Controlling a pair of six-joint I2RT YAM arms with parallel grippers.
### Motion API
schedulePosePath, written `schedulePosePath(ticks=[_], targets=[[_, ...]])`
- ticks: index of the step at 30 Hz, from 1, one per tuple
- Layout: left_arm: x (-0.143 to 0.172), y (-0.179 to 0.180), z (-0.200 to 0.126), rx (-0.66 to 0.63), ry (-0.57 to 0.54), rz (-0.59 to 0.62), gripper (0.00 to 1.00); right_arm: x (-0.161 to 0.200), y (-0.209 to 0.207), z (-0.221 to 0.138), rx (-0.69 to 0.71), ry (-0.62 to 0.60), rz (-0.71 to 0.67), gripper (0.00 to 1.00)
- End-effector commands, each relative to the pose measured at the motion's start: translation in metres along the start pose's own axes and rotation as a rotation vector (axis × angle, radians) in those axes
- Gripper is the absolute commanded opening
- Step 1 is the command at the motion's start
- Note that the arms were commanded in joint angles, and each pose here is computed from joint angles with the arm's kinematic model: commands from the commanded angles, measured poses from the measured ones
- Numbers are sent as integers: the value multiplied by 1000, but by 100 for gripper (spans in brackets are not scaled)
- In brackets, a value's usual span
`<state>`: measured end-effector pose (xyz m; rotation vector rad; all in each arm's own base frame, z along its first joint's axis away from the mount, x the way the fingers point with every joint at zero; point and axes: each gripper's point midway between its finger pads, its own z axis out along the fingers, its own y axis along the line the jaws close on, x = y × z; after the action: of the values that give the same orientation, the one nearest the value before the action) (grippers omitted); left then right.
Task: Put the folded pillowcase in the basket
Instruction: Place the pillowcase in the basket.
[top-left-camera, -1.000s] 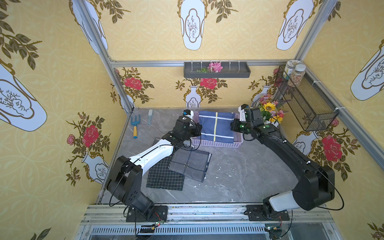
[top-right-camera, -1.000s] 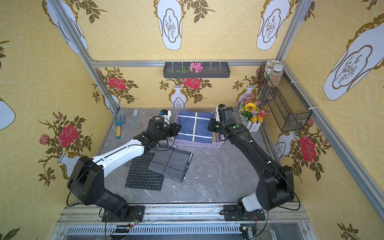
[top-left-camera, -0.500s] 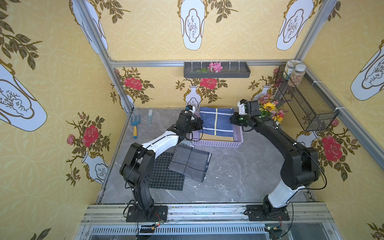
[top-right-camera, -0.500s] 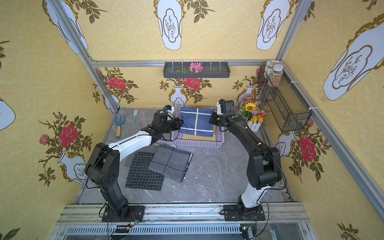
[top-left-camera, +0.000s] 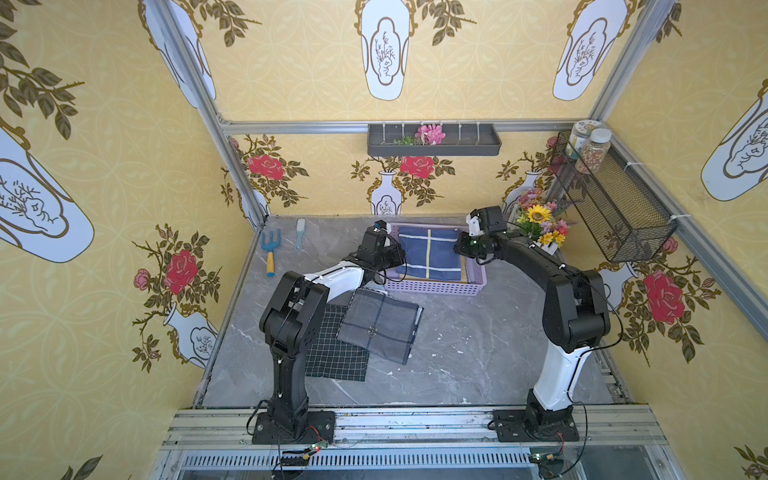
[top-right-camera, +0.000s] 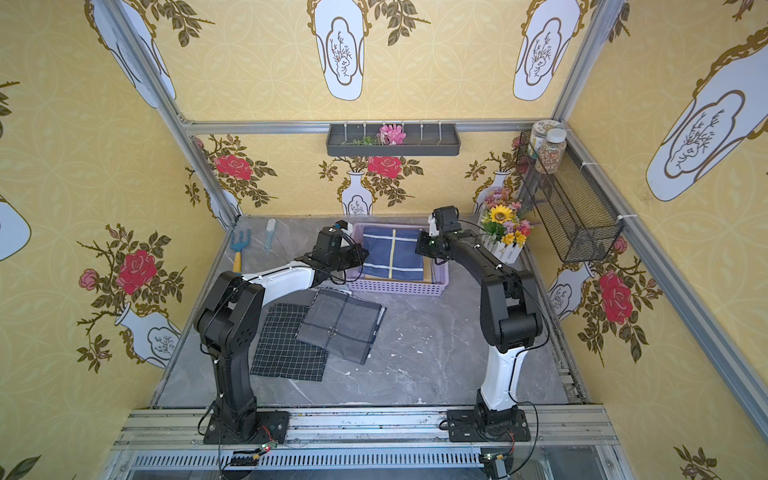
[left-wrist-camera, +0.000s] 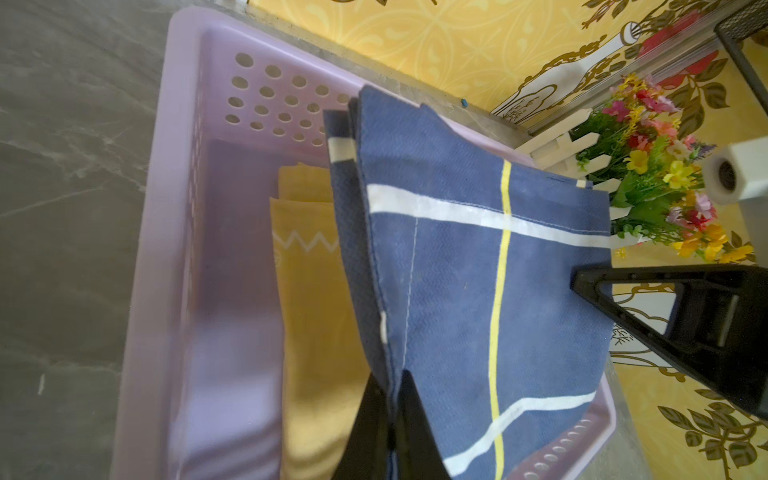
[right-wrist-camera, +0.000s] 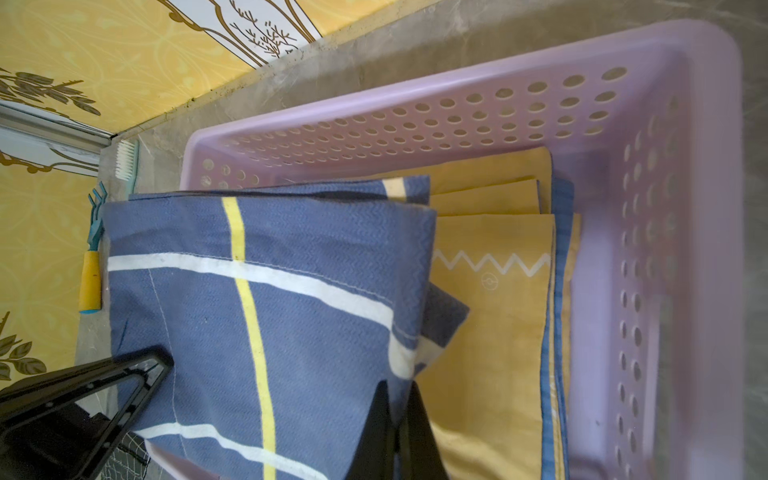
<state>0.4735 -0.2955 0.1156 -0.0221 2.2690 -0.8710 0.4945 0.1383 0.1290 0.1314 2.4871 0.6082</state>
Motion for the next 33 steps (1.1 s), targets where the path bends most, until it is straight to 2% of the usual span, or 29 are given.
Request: schedulePosePath(ticks=[1,8,9,10,11,12,13,14,20,26,33], targets=[[-3,-3,6,31,-10,2,0,-9,3,2,-23,-27,-15,0],[-3,-3,7,35,-1,-2,0,-9,4,2,-30,-22,-9,0],[-3,-3,7,35,2,-5,16,-10,5,0,-32,-24,-7,4],[-4,-4,6,38,3,-6,47,-10,6,-1,-35,-22,-3,18],[-6,-5,4,35,2,-10,74,-10,8,-4,-38,-22,2,42],[-8,-6,2,32,-3,-13,97,-12,11,-7,-48,-30,0,69],[-11,-8,-1,33,-7,-12,100,-13,15,-11,-63,-38,-6,92],[-14,-11,-4,36,-14,-10,100,-14,18,-15,-76,-48,-7,98],[-38,-31,-35,48,-75,7,100,-21,34,-49,-115,-104,-21,97],[-52,-40,-86,32,-180,35,100,-21,52,-90,-170,-185,-53,97],[-41,-26,-145,-47,-233,50,100,-1,60,-121,-176,-128,-62,97]])
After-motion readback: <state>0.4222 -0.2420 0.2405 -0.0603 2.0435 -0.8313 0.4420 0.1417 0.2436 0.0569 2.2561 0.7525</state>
